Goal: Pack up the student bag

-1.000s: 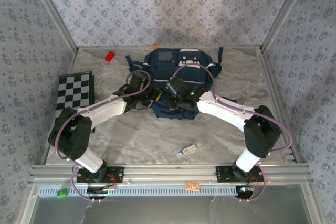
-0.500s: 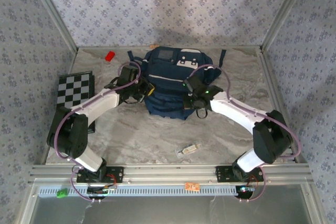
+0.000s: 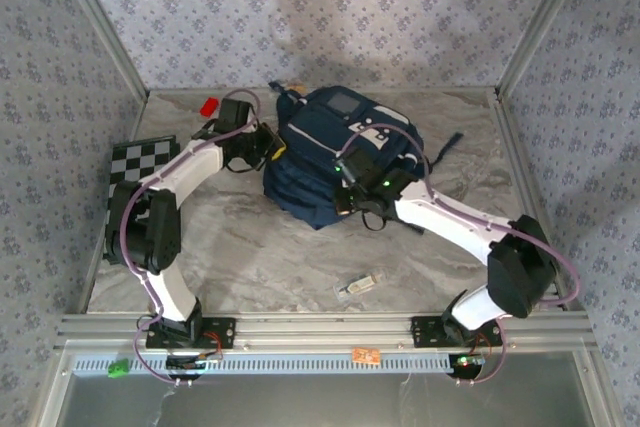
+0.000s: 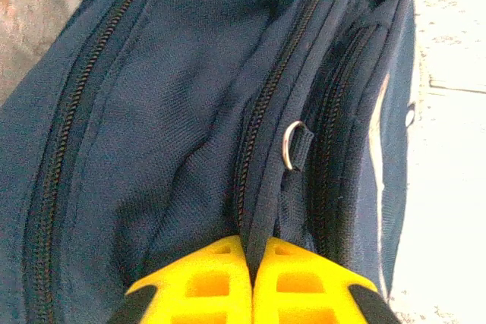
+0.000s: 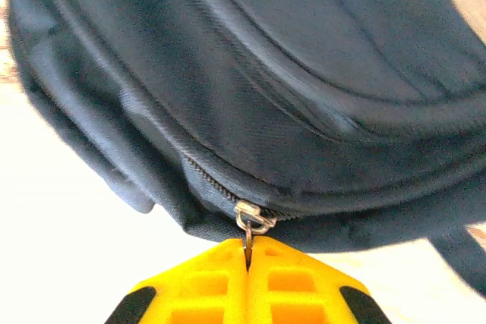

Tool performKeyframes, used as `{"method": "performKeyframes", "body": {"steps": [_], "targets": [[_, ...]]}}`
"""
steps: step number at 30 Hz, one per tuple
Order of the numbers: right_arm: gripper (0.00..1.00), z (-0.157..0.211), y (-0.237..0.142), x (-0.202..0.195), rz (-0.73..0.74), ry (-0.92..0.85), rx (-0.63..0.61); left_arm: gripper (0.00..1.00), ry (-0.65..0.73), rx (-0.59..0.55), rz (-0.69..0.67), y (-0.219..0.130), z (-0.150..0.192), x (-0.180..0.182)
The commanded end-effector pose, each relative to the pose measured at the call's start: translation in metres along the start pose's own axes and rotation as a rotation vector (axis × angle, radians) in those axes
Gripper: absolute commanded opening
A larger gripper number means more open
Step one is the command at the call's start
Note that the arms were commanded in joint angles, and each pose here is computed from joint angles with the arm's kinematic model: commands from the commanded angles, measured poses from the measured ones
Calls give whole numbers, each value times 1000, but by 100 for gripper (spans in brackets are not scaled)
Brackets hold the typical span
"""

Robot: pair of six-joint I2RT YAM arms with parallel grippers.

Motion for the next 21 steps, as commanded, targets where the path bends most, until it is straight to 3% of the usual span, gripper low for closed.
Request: {"method": "performKeyframes", "body": {"steps": [1,4,10,17,21], "targets": [[0,-6,7,25,-63,39,20,20,91,-39,98,-15,-8,-21],[0,-7,15,27,-60,40,27,42,72,-31,115,-25,7,-16],[0,-5,15,17,-19,56,20,55,-23,16,121,-24,57,-17],[0,-5,14,18,-36,86,13,57,-113,10,150,3,90,-32],[0,-9,13,18,-33,100,-7,47,-139,-10,98,11,97,-26]]}}
Point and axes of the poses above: each hand's point on the last joint's axis, 136 mm out from that joint toward the fingers, its own y axis out along the fingers, its own x axis along the line the jaws close on, z = x × y, the point moved 5 cm from there along -y, back along the fingers, and after that the axes turned 15 degrees about y, right-handed, at the moved point
